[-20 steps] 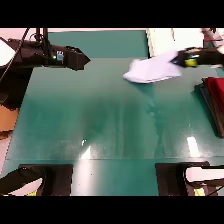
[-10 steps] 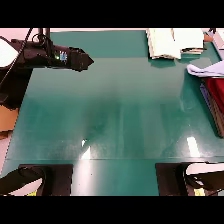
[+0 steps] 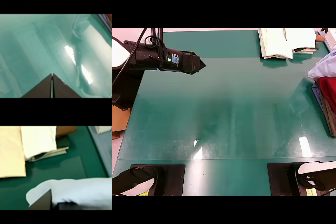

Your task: Fold the shirts.

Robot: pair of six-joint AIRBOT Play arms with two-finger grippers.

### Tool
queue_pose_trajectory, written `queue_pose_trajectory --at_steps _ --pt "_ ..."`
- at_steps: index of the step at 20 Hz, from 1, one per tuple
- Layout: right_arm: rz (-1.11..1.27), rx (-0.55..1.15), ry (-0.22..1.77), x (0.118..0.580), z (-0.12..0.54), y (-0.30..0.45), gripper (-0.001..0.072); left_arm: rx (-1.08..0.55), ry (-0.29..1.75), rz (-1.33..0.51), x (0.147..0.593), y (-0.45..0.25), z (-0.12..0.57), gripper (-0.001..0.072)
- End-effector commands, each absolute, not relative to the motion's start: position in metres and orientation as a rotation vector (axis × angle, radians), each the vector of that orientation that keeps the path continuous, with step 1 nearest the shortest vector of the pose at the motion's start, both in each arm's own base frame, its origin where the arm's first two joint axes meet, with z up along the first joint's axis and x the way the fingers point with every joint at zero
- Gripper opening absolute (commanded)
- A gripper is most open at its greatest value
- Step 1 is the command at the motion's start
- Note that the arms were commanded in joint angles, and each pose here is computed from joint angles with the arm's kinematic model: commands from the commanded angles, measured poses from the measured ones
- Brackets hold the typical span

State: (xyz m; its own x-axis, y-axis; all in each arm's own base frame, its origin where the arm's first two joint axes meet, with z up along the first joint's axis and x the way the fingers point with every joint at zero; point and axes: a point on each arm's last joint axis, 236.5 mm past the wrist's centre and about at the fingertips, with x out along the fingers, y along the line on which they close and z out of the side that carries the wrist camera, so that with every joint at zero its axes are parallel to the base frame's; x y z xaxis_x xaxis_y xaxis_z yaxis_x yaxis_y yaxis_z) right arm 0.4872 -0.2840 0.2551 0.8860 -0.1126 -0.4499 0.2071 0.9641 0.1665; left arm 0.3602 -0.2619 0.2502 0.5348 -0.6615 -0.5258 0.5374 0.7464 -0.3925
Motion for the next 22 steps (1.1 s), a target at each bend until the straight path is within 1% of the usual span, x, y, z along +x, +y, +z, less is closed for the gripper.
queue_pose_trajectory --at_steps 1,5,8,12,14,19,20,22 --pt "-0.180 0.099 0.405 0.474 0.283 -0.282 0.0015 -0.188 0.714 -0.721 0.359 -0.262 0.249 0.0025" --pt "-0.199 0.090 0.434 0.442 0.295 -0.286 0.0016 -0.181 0.714 -0.716 0.360 -0.261 0.248 0.0025" --pt "-0.196 0.091 0.524 0.409 0.283 -0.293 0.0015 -0.154 0.706 -0.723 0.360 -0.260 0.247 0.0025" --pt "-0.212 0.156 0.679 0.361 0.249 -0.307 0.0015 -0.149 0.710 -0.725 0.359 -0.260 0.246 0.0025" --pt "-0.277 0.200 0.741 0.335 0.228 -0.315 0.0015 -0.125 0.708 -0.735 0.358 -0.260 0.245 0.0025" --pt "-0.503 0.357 0.954 0.247 0.154 -0.327 0.0021 -0.104 0.710 -0.744 0.356 -0.260 0.243 0.0025" --pt "-0.541 0.390 0.986 0.232 0.142 -0.326 0.0071 -0.098 0.708 -0.746 0.356 -0.260 0.243 0.0025" --pt "-0.600 0.457 1.017 0.207 0.123 -0.324 0.0289 -0.098 0.709 -0.746 0.356 -0.260 0.243 0.0025"
